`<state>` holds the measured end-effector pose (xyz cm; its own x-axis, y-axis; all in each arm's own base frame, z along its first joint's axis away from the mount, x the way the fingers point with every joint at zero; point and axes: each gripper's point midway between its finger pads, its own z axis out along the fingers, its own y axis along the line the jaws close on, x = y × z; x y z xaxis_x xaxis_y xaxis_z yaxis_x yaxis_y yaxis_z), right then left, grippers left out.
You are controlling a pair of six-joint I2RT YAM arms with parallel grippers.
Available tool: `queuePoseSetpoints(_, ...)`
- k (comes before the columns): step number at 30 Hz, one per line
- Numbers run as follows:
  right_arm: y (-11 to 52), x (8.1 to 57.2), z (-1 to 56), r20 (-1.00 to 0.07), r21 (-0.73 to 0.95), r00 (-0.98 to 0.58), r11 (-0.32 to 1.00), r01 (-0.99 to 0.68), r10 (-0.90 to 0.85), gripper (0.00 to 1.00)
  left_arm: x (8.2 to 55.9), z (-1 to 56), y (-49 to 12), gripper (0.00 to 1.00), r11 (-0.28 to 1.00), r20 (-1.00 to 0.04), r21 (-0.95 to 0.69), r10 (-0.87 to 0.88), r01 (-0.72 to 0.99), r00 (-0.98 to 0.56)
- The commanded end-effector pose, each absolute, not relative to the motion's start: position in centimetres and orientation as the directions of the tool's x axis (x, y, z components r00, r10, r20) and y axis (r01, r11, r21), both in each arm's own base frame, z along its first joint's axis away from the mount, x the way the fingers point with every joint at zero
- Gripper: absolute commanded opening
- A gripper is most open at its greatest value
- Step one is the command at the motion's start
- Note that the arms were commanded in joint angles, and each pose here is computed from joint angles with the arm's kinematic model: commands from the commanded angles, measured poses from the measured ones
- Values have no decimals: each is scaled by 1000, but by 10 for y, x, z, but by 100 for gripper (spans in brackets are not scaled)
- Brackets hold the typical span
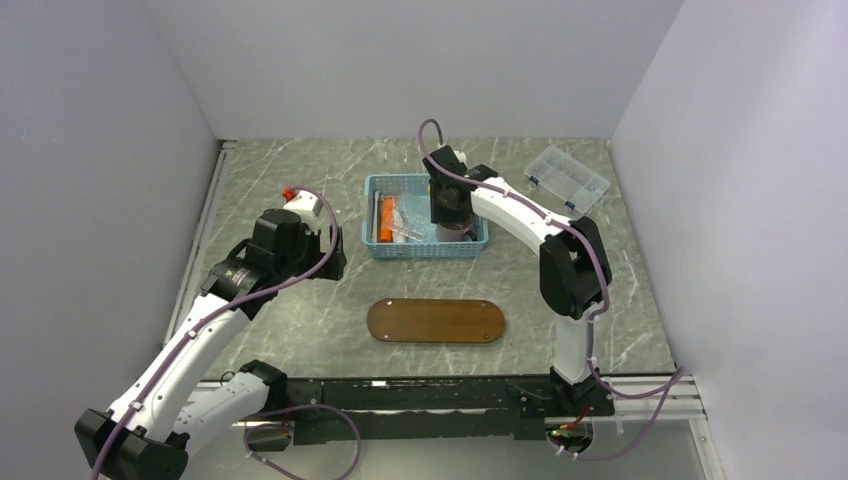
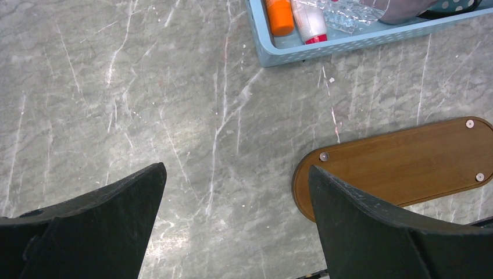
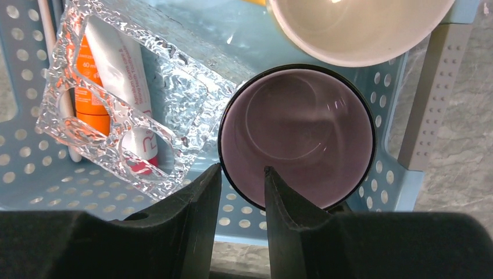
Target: Prepare toiletry sets of a toothbrush and toothpaste on the tray
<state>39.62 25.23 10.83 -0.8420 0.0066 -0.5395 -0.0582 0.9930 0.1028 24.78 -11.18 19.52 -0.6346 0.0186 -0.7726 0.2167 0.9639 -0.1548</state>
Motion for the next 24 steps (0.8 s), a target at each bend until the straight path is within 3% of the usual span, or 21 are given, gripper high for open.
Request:
queuePoseSetpoints(1,260,405,110,-568,93,-823,991,-97,-27,36,251,201,-113,99,961,-795,-155,17,230,-606)
queuePoseSetpoints(7,263,404,97,-549,78,-835,991,-109,-49,35,252,201,-112,99,962,-794,-152,19,228,-608)
queuePoseSetpoints(13,266,404,89,-538,62,-840,991,-118,-66,28,252,200,-112,99,962,-791,-152,20,228,-611)
queuePoseSetpoints(20,266,406,91,-543,51,-836,991,-127,-79,19,252,200,-111,99,963,-790,-150,21,226,-613)
queuePoseSetpoints(24,265,408,93,-542,41,-835,990,-134,-90,5,252,200,-111,99,963,-791,-149,21,225,-611)
